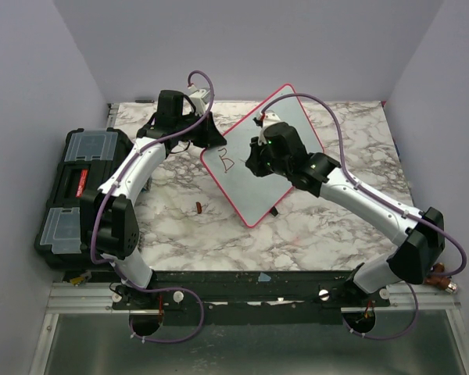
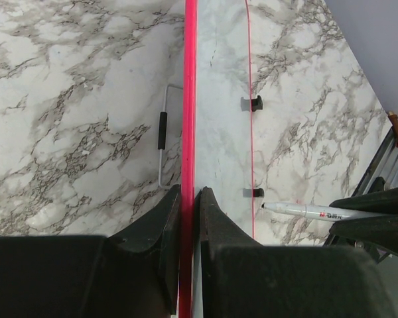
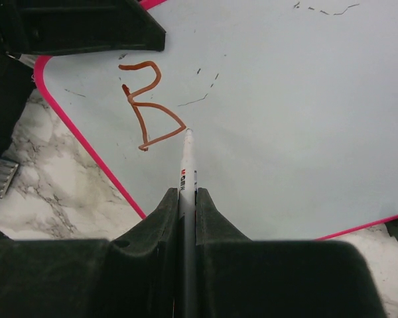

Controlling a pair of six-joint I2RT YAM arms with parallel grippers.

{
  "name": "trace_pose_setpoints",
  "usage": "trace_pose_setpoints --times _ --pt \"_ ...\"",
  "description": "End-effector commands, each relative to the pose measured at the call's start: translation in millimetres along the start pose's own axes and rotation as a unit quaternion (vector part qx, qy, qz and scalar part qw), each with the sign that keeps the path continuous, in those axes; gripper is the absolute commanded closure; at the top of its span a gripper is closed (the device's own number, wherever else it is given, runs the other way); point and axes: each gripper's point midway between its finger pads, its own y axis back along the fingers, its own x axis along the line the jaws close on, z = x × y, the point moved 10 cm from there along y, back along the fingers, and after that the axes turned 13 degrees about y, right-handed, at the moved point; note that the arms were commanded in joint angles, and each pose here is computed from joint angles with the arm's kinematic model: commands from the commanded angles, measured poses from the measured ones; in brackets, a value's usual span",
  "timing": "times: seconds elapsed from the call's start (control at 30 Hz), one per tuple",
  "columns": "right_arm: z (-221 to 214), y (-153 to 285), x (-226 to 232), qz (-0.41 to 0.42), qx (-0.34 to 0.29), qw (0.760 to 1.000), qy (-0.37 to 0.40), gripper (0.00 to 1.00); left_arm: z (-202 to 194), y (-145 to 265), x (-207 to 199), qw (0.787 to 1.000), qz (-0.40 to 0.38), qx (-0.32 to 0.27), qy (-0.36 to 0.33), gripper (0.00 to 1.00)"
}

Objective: Write a sentence on the whiteboard
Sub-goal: Write on the whiteboard at the whiteboard stand.

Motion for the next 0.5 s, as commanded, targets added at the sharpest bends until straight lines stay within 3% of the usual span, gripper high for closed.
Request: trace_pose_setpoints --times 0.0,0.47 --pt "10 5 -11 -0.031 -0.021 0.999 0.011 0.99 -5 6 -7 0.999 0.004 0.007 -0.040 1.00" --pt "25 -5 -27 -0.027 -0.036 0.999 0.025 0.99 -5 5 -8 0.999 0.008 0.008 -0.044 1.00"
